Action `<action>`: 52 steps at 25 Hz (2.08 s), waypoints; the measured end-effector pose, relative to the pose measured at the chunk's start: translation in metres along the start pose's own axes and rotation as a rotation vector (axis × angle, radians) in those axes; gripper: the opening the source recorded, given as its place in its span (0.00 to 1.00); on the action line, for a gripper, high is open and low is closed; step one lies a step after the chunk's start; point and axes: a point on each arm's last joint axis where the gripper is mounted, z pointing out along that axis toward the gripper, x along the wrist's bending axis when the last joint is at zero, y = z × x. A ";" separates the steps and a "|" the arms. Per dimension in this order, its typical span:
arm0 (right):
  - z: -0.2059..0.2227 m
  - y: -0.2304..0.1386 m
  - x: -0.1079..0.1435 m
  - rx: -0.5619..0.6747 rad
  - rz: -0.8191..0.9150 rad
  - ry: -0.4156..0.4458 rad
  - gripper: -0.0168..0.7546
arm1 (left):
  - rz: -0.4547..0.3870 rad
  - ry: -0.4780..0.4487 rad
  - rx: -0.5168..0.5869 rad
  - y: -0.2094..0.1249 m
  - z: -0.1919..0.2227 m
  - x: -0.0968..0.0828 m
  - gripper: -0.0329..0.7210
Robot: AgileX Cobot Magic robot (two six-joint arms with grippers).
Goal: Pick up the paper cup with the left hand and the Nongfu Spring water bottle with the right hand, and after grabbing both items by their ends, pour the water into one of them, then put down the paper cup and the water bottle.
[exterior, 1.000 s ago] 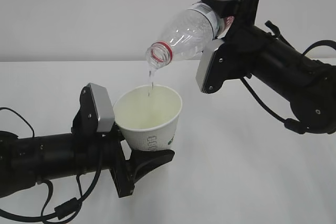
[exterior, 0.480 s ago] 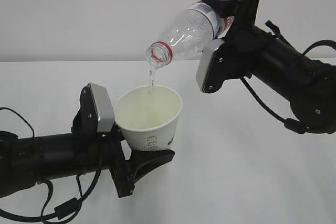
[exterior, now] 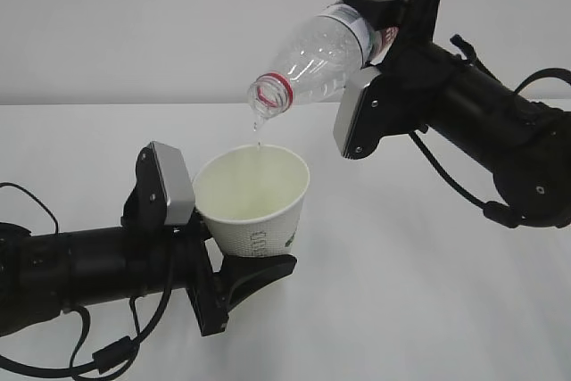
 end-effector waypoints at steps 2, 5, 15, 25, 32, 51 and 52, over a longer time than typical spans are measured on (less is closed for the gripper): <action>0.000 0.000 0.000 0.000 -0.002 -0.002 0.70 | 0.000 0.000 0.000 0.000 0.000 0.000 0.72; 0.000 0.000 0.000 0.000 -0.002 -0.002 0.70 | 0.000 0.000 0.000 0.000 0.000 0.000 0.72; 0.000 0.000 0.000 0.000 -0.003 -0.004 0.70 | 0.000 0.000 0.002 0.000 0.000 0.000 0.72; 0.001 0.000 -0.002 0.000 -0.007 -0.010 0.70 | -0.003 0.007 0.003 0.000 0.000 0.001 0.72; 0.001 0.000 -0.002 0.000 -0.007 -0.010 0.70 | -0.004 0.009 0.003 0.000 0.000 0.001 0.72; 0.001 0.000 -0.002 0.000 -0.007 -0.012 0.70 | -0.005 0.011 0.004 0.000 0.000 0.001 0.72; 0.001 0.000 -0.002 0.000 -0.007 -0.011 0.70 | -0.005 0.011 0.004 0.000 0.000 0.001 0.72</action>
